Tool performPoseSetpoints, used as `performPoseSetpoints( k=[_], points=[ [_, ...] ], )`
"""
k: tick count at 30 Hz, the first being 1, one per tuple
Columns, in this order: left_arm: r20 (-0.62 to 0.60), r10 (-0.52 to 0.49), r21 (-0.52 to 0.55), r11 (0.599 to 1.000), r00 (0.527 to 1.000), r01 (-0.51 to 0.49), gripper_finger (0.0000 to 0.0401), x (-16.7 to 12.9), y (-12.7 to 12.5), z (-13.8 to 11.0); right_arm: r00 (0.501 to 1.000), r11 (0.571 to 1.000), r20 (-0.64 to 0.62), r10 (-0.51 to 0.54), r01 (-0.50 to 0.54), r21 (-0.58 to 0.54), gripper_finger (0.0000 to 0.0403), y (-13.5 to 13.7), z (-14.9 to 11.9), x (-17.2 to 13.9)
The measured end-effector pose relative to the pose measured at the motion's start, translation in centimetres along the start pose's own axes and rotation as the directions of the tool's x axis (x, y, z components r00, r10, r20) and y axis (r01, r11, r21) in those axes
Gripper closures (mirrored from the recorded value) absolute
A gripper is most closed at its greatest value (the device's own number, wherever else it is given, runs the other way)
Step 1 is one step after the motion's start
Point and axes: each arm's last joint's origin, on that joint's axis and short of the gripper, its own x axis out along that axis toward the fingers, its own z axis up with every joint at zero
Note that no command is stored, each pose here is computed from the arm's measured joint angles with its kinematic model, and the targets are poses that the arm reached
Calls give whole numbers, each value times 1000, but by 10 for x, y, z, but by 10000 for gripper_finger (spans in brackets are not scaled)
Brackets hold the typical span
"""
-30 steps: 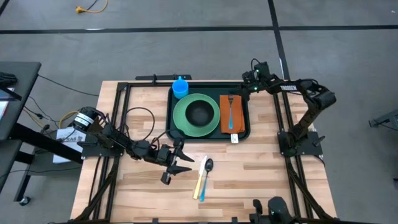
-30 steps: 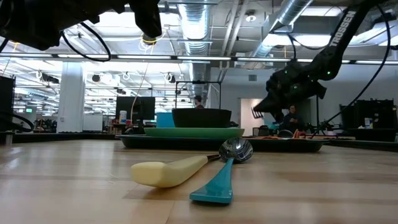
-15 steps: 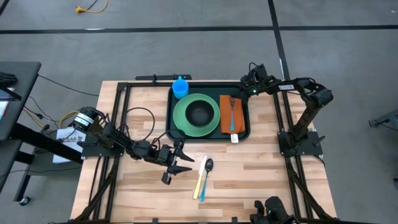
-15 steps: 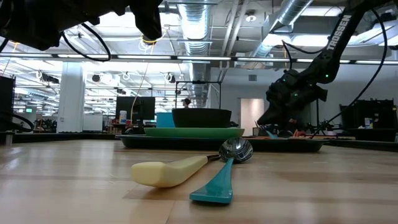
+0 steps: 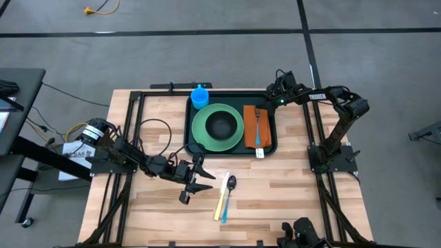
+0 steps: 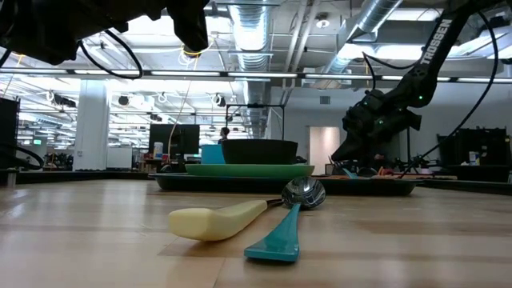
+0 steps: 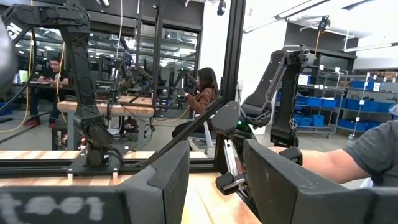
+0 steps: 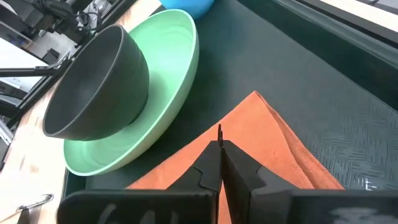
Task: Set up tray
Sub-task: Put the blue fork on the brown table napkin on the black serving tray
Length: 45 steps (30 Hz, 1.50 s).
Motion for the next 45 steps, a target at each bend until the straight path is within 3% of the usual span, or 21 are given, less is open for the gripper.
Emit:
performPoseSetpoints(
  k=[16,28,45],
  points=[
    [-1,0,8,1000,1000,0,259,0,0,0,1000,1000,-8,0,0,-9,403,3,0,3],
    [-1,0,17,1000,1000,0,259,0,0,0,993,993,-44,-107,105,-47,403,8,0,13],
    [0,0,17,1000,1000,0,259,0,0,0,993,993,-43,-112,110,-43,403,8,0,12]
  ],
)
